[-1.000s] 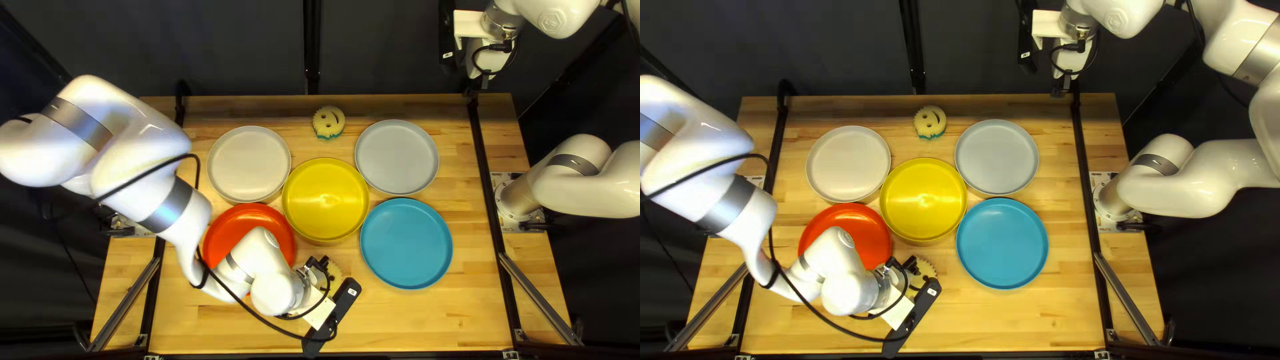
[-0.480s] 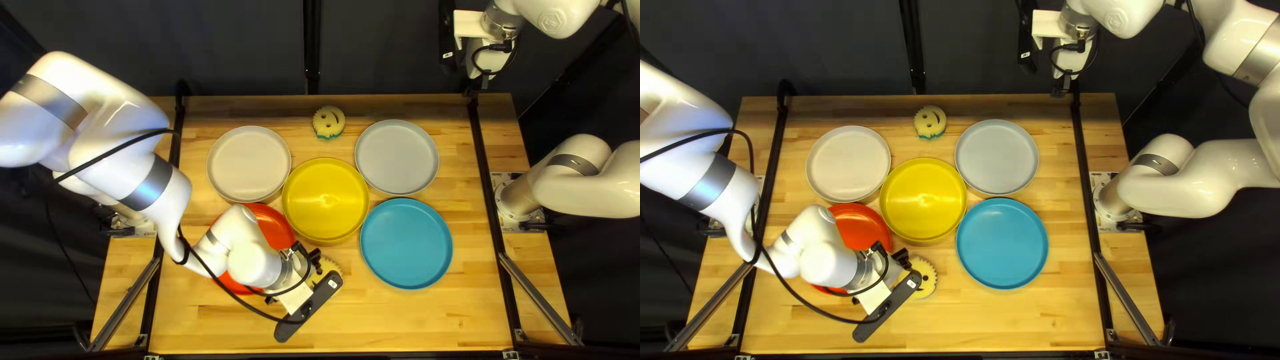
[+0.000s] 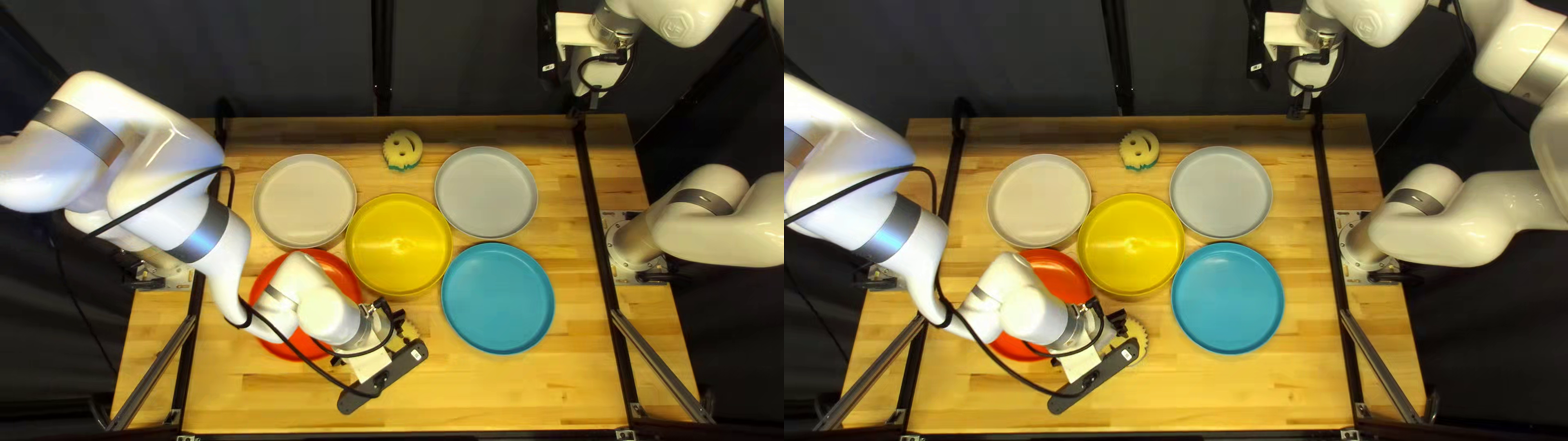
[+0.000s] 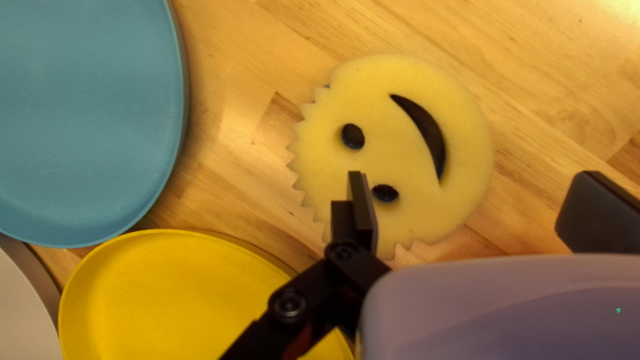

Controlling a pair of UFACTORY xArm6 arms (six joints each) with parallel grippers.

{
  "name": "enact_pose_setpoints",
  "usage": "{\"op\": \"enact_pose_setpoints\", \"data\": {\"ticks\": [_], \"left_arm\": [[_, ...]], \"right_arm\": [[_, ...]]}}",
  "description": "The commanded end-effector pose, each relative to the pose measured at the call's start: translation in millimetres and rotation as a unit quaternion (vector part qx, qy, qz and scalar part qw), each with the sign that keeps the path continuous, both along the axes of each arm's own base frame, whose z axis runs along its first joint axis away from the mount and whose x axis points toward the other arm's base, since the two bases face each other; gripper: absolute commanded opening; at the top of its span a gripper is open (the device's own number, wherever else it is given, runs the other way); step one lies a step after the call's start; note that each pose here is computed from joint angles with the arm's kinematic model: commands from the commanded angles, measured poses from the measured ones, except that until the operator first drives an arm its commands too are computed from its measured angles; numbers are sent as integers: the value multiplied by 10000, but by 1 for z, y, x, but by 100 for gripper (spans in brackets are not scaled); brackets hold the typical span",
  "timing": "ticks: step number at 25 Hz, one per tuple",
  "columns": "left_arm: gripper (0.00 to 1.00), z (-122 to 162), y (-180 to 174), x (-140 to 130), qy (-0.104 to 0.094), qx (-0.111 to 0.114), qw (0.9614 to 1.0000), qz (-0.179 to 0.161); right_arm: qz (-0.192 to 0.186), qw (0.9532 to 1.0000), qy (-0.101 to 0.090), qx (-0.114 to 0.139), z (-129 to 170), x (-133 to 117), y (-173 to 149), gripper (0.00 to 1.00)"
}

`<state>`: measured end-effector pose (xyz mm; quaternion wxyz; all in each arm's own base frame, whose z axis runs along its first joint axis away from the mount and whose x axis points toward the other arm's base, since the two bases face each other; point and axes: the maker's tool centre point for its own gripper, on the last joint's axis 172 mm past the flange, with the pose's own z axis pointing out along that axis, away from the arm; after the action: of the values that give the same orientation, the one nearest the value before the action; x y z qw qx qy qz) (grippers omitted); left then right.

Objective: Pick up sponge and scrub the plate

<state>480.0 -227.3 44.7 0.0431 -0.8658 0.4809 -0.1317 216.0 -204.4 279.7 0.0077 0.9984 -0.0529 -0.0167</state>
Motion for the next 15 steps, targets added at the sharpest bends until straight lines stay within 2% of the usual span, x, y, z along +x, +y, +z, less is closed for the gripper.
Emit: {"op": "enact_pose_setpoints", "data": {"ticks": [1,8,9,10,11,12,13,15], "left_arm": [[100,-1,-1,0,48,40,9999,123],[100,-2,-1,1,63,47,9998,164],[72,-2,-1,1,63,47,9998,164],[63,-2,-1,1,63,47,9998,164],[37,-2,-1,1,63,47,9998,164],[5,-2,-1,1,63,47,9998,164],[0,-2,-1,1,63,47,9998,164],[0,-2,-1,1,63,47,9998,164]], "right_arm": [[0,10000,0,0,0,0,0,100],[0,10000,0,0,0,0,0,100],[0,10000,0,0,0,0,0,100],[0,10000,0,0,0,0,0,100],[0,10000,0,0,0,0,0,100],[0,10000,0,0,0,0,0,100],[0,10000,0,0,0,0,0,100],[0,10000,0,0,0,0,0,100]]}}
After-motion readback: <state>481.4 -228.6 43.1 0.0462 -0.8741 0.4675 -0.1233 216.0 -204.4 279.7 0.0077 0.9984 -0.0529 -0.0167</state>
